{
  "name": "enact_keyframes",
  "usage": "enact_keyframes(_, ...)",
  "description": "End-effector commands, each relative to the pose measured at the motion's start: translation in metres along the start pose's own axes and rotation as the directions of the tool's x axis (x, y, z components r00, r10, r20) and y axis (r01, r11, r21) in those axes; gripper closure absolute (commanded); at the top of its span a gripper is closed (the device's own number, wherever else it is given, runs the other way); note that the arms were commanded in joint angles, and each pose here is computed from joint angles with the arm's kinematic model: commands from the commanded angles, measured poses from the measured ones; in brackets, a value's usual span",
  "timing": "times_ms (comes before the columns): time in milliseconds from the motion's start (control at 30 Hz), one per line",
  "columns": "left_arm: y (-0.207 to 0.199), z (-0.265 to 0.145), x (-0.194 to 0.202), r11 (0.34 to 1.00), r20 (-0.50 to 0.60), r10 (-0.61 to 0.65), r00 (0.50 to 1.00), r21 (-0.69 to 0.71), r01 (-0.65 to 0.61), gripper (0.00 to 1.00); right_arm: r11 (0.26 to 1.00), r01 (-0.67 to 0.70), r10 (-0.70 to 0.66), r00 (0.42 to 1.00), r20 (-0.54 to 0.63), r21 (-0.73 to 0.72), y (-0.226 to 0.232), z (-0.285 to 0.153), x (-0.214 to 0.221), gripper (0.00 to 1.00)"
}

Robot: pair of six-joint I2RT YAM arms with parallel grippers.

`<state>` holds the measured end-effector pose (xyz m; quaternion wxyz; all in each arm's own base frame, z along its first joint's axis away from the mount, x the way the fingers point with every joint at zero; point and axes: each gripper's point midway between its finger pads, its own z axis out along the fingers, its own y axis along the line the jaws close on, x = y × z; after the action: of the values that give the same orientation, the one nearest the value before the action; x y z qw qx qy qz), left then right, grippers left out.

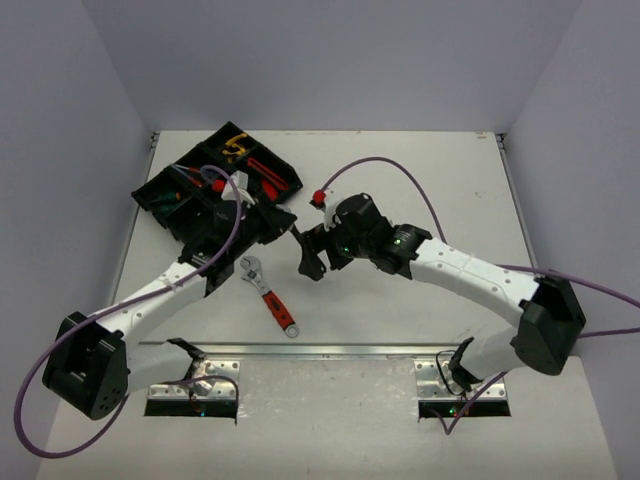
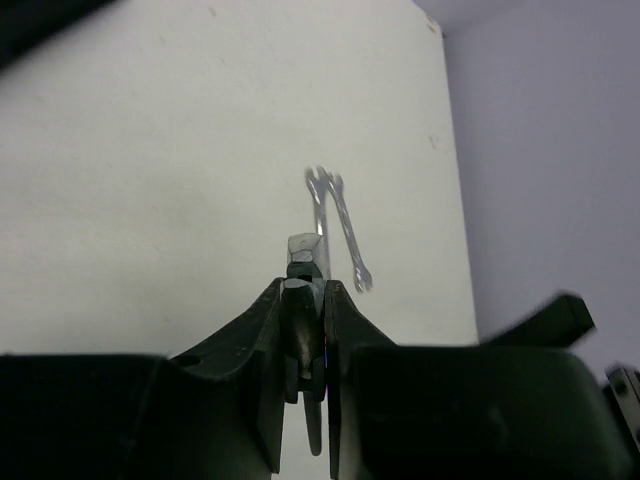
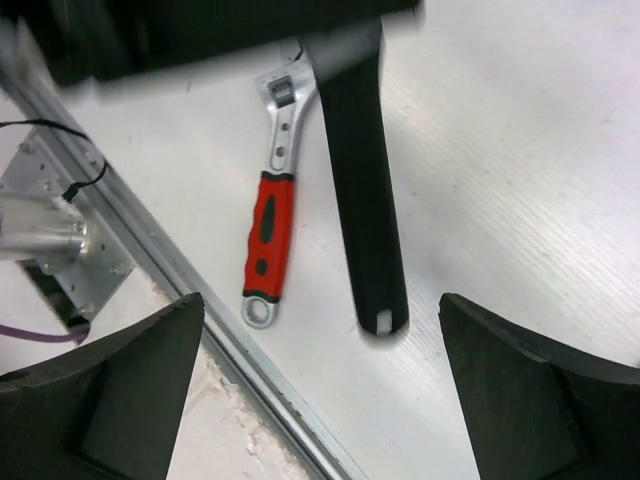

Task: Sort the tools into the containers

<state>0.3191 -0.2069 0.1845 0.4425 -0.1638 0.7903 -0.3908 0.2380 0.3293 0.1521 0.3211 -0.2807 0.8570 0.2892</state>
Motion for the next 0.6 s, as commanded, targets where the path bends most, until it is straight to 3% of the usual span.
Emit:
enact_keyframes(0, 0.046, 0.0, -0.088, 0.948, 0.202, 0.17, 0.964, -0.302, -0.104, 1.0, 0.989, -0.015, -0.009, 0.987, 0.161, 0.146, -0.023, -0.041, -0.025, 0.01)
enact_keyframes(133, 0.091, -0.002, -0.155, 0.855, 0.27, 0.213, 0.939, -0.518, -0.045, 1.0, 0.974, -0.049, 0.005, 0.98, 0.199, 0.219, -0.046, -0.067, -0.017, 0.01)
enact_keyframes(267, 0.12, -0.001, -0.2, 0.8, 0.349, 0.183, 0.919, -0.597, 0.067, 1.0, 0.974, -0.059, 0.015, 0.98, 0.198, 0.218, -0.053, -0.075, -0.003, 0.01)
enact_keyframes(567, 0.138, 0.001, -0.264, 0.779, 0.486, 0.203, 0.85, -0.607, 0.16, 1.0, 0.976, -0.034, -0.002, 0.986, 0.167, 0.215, -0.06, -0.078, 0.021, 0.01)
